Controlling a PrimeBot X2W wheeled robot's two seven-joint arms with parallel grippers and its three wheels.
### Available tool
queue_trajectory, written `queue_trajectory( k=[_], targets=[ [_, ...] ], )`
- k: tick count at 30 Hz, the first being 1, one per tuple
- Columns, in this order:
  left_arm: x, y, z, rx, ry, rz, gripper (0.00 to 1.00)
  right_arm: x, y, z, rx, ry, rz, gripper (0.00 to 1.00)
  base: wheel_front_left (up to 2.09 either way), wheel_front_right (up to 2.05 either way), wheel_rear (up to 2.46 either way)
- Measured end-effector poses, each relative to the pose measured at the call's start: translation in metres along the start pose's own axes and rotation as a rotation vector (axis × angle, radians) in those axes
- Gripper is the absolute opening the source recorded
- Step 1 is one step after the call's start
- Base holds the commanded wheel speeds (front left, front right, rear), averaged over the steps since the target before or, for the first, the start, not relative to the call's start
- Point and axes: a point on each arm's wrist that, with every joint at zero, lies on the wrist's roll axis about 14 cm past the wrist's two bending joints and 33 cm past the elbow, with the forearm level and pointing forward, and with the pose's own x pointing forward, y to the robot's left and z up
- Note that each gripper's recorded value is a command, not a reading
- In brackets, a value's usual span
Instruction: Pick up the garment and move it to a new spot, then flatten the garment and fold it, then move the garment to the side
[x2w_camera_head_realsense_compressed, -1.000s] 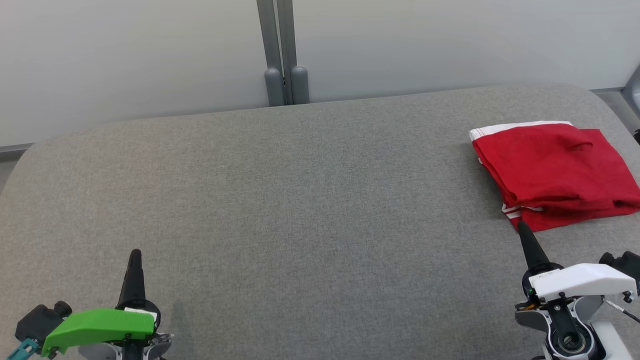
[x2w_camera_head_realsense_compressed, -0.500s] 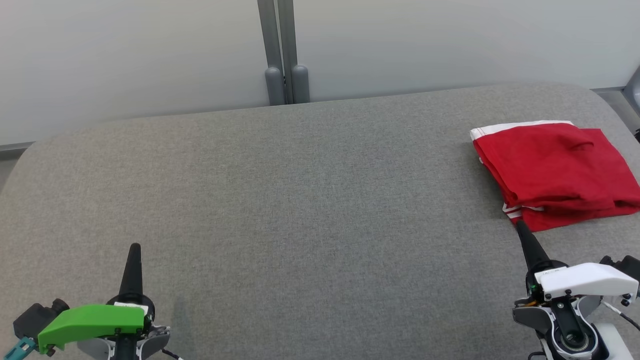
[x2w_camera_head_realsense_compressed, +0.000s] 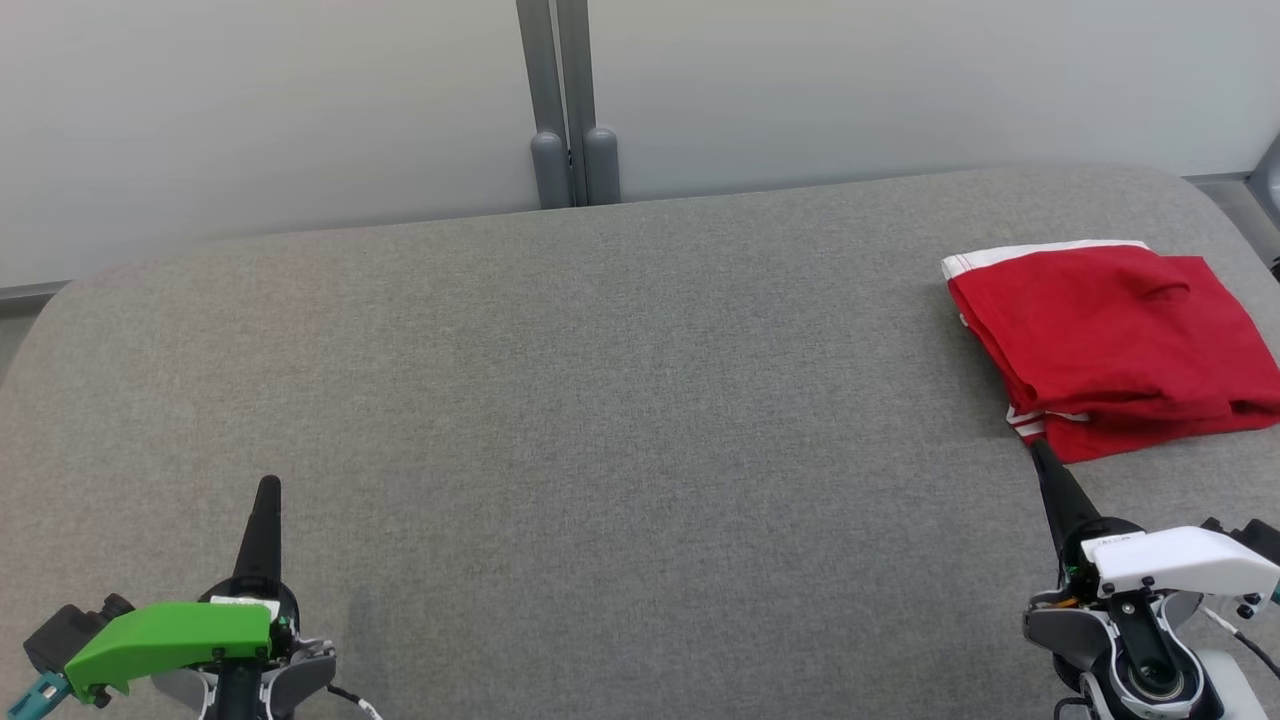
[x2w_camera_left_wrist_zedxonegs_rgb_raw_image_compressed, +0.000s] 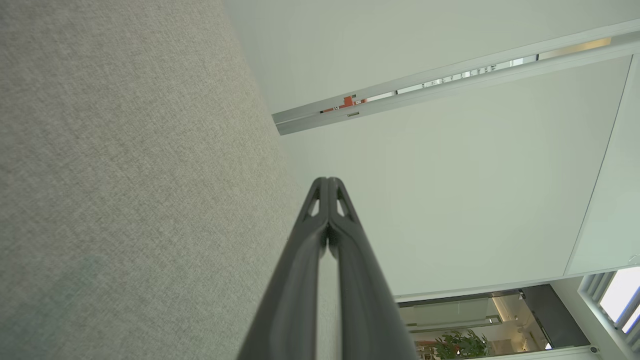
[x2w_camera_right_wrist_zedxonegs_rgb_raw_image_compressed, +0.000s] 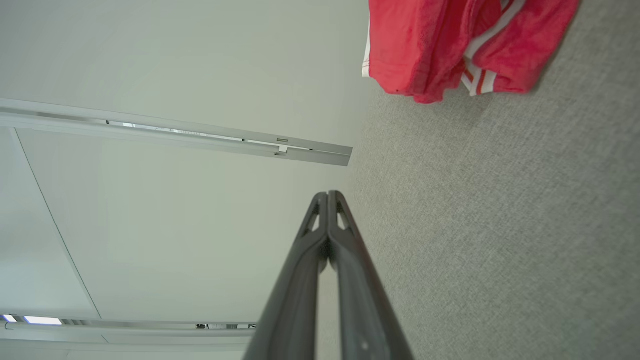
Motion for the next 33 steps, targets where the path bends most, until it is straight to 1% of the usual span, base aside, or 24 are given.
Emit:
queue_trajectory(
  k=[14, 33],
  targets=[
    [0.003, -0.005, 0.001, -0.108, 0.006, -0.02, 0.0, 0.001, 0.002, 0.0, 0.105, -0.001, 0.009, 0.0, 0.0, 0.0, 0.0],
    [0.006, -0.013, 0.003, -0.228, 0.013, -0.05, 0.0, 0.002, 0.005, 0.0, 0.225, -0.005, 0.024, 0.0, 0.0, 0.0, 0.0]
  ],
)
